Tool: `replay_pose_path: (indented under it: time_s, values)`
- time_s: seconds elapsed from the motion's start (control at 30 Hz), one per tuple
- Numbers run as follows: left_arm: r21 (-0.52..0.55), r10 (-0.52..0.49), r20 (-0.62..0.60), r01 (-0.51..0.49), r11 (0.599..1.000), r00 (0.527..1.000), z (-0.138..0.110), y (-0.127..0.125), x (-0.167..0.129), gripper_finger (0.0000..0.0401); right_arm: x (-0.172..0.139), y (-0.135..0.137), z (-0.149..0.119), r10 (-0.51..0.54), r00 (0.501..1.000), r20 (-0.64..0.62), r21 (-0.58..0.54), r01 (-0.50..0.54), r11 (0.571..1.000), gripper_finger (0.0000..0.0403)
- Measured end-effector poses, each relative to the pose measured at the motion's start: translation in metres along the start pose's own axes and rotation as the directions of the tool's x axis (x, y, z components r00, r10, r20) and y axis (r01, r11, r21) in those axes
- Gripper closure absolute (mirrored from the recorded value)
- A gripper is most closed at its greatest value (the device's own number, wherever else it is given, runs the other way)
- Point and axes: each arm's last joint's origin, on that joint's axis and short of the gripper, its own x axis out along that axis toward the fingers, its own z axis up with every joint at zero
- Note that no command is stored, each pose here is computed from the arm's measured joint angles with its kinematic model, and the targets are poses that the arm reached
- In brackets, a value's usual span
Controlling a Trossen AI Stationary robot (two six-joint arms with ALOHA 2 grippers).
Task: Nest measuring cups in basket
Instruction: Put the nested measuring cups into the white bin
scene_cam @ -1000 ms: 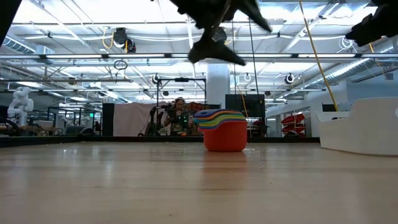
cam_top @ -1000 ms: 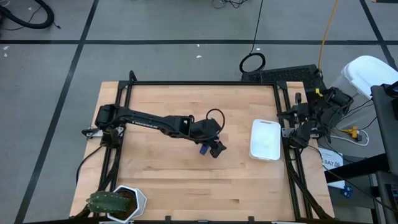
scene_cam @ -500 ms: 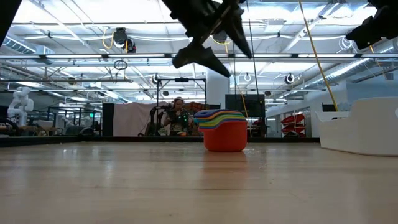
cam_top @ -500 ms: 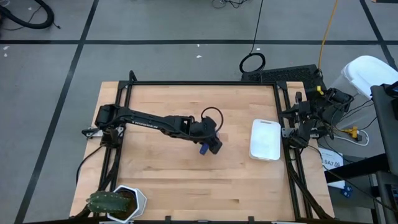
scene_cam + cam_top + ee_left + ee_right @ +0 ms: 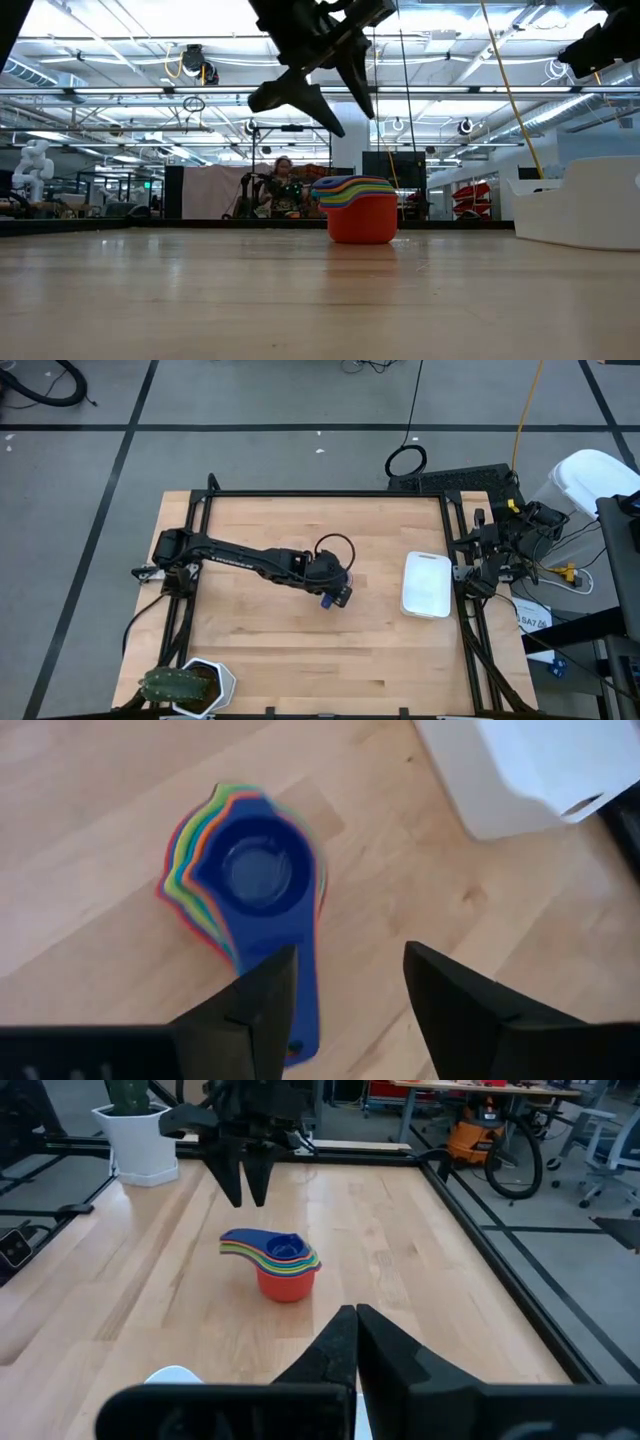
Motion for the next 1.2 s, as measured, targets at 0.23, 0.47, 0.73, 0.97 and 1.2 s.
replay_pose_path:
  time_s: [0.23,0.47,0.73,0.97,1.2]
  values:
    - [0.009,0.047,-0.014,-0.047,0.999,0.999,-0.009,0.0,-0.002,0.0215,0.0,0.0,0.0,0.0,1.0,0.0,0.0,0.0,1.0,0.0403]
    - [0.029,0.072,-0.039,-0.071,0.997,0.997,-0.012,-0.006,-0.01,0.0215,0.0,0.0,0.0,0.0,1.0,0.0,0.001,0.0,1.0,0.0403]
    - [0.118,0.217,-0.114,-0.203,0.972,0.97,-0.006,-0.028,-0.008,0.0215,0.0,0.0,0.0,0.001,1.0,-0.002,0.001,-0.001,1.0,0.0403]
    - [0.166,0.275,-0.149,-0.25,0.954,0.95,-0.001,-0.047,0.008,0.0215,0.0,0.0,0.0,0.005,1.0,-0.003,-0.002,-0.005,1.0,0.0403]
    - [0.2,0.381,-0.182,-0.346,0.917,0.906,0.001,-0.043,0.01,0.0215,0.001,0.002,0.0,0.027,1.0,-0.004,-0.013,-0.027,1.0,0.0403]
